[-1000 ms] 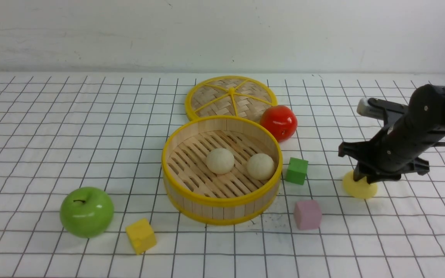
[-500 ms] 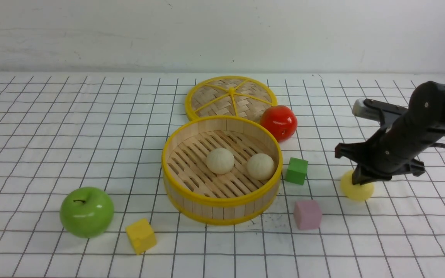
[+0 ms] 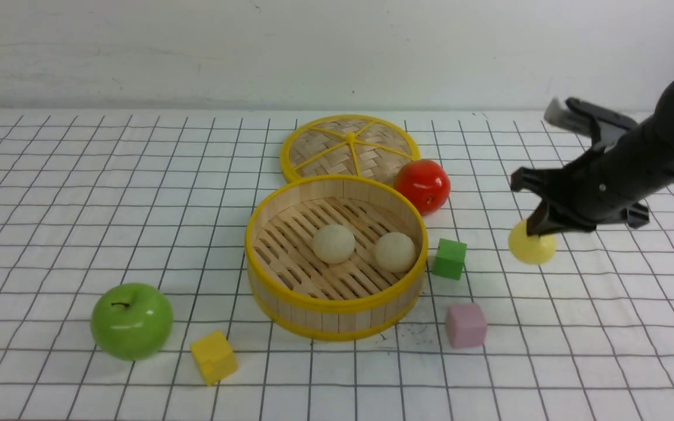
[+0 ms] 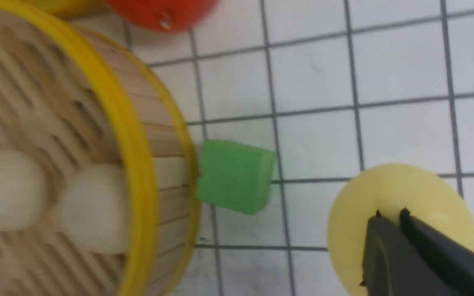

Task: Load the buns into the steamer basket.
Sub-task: Use the right arm to put the steamed stuffed bun into the steamer

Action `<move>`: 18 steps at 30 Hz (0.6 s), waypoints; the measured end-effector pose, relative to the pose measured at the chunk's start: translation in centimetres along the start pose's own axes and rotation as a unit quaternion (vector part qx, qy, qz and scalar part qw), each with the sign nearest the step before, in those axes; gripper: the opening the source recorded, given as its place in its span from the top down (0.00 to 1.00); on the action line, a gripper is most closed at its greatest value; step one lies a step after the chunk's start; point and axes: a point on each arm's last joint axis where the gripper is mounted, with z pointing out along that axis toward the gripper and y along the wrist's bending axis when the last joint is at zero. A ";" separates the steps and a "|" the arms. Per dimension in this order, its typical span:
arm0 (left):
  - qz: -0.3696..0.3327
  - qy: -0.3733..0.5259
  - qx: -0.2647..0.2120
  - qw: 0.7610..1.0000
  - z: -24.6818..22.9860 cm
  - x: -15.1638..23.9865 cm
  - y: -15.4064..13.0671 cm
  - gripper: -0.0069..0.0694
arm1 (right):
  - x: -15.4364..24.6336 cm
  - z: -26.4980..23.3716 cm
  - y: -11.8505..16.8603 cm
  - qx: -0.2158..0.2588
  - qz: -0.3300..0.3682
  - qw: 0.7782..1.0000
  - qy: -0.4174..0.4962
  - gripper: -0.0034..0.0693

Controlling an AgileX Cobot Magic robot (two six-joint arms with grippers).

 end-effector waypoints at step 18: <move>0.000 0.000 0.000 1.000 0.0 0.0 0.0 0.61 | 4.2 2.4 14.8 -0.207 -0.180 0.961 0.022 0.96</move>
